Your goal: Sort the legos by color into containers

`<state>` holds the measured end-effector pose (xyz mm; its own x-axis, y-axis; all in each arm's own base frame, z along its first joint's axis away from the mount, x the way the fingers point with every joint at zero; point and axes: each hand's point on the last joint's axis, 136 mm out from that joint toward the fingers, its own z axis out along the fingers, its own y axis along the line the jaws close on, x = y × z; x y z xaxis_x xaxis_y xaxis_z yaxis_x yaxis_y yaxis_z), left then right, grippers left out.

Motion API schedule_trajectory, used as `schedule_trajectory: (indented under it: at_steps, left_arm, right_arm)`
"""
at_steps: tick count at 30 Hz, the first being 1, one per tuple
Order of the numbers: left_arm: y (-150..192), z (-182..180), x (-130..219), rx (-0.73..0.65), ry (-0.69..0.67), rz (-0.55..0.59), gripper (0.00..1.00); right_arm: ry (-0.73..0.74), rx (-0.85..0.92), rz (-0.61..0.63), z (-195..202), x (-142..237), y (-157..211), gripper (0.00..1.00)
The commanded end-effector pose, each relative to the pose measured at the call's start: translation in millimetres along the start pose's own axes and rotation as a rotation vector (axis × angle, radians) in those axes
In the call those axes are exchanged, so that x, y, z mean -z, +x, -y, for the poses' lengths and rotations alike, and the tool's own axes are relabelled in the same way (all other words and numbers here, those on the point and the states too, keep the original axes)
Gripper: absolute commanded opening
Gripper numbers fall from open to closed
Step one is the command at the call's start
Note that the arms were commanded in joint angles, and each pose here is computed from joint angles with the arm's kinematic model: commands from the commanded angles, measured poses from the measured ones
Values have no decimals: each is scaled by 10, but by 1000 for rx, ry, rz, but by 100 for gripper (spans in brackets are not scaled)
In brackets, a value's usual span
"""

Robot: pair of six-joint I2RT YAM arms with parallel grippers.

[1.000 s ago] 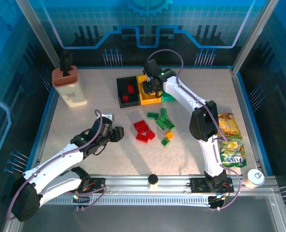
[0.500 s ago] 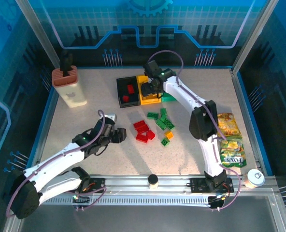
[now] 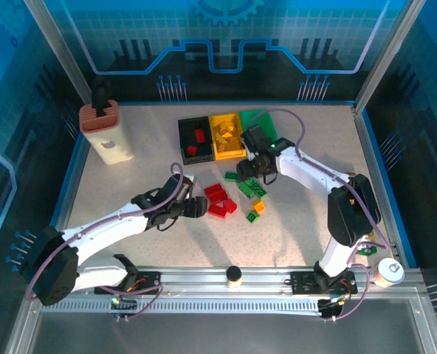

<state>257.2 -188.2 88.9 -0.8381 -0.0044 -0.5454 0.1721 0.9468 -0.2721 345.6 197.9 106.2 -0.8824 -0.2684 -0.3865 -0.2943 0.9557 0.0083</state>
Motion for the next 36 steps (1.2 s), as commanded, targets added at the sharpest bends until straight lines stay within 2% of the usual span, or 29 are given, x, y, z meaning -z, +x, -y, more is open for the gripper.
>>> schedule_trajectory:
  at_steps: [1,9,15,25,36]
  left_arm:
    - [-121,162,-14,-28,50,23,71]
    - [-97,221,-135,-31,57,-13,71]
    - [-62,214,-140,-17,62,-14,71]
    - [-30,171,-131,-15,51,-13,71]
    - [-6,149,-148,-10,47,-8,70]
  right_arm:
    - [-58,-37,12,-118,81,198,66]
    - [-40,-78,-92,-170,-24,769,59]
    - [-18,-88,-141,-179,-140,980,59]
    - [6,-95,-166,-176,-346,1045,58]
    - [41,-100,-196,-142,-525,1102,51]
